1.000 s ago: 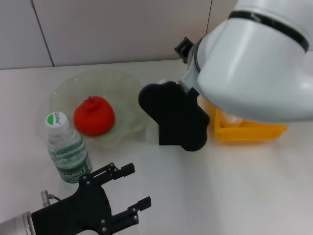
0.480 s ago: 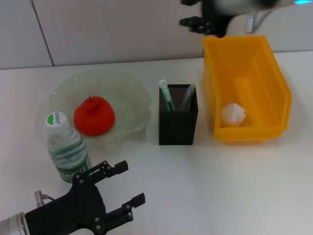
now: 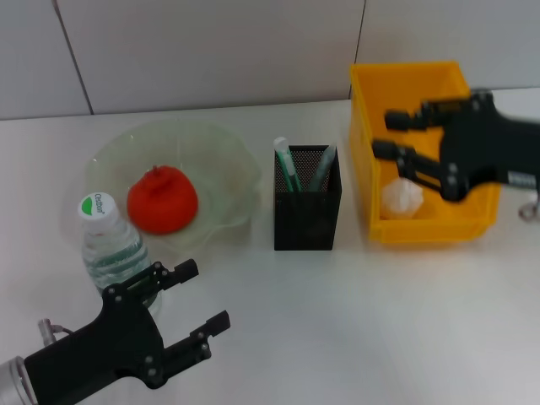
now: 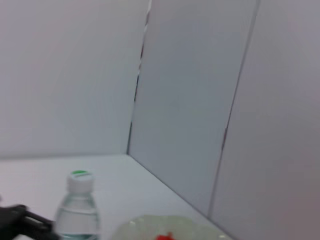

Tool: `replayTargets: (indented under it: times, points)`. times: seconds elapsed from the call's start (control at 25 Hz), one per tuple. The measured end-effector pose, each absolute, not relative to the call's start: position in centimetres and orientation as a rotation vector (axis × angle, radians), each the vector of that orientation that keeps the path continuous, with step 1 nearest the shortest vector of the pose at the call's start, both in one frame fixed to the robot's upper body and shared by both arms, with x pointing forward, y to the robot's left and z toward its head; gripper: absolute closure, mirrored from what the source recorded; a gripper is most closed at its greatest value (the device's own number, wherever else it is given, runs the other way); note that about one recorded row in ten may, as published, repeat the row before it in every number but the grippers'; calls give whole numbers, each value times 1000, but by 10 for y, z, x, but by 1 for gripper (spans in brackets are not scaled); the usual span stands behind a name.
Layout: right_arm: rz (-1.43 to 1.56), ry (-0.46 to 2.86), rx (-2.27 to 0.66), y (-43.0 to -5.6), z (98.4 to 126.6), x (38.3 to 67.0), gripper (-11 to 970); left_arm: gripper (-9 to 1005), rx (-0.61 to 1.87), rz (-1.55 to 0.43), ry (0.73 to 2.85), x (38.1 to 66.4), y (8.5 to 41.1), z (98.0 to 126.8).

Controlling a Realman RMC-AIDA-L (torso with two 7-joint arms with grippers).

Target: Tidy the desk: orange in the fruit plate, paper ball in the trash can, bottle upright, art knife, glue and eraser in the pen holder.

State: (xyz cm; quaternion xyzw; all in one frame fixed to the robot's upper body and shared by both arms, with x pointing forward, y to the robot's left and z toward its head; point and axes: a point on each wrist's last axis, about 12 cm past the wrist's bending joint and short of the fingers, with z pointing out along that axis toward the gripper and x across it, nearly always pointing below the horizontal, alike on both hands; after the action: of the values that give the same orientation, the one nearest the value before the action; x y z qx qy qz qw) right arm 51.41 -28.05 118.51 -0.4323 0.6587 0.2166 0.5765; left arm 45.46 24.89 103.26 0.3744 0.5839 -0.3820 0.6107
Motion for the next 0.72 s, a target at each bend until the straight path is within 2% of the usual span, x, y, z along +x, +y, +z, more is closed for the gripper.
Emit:
replayTargets:
  times: [0.28, 0.48, 0.72]
  points:
    - [718, 1499, -931, -287, 1109, 492, 584, 286, 877, -856, 1340, 457, 248, 1033]
    - [817, 1524, -902, -274, 1074, 488, 365, 286, 853, -834, 1351, 457, 252, 1032]
    - [857, 1510, -898, -263, 1054, 484, 270, 286, 840, -828, 1363, 455, 254, 1030]
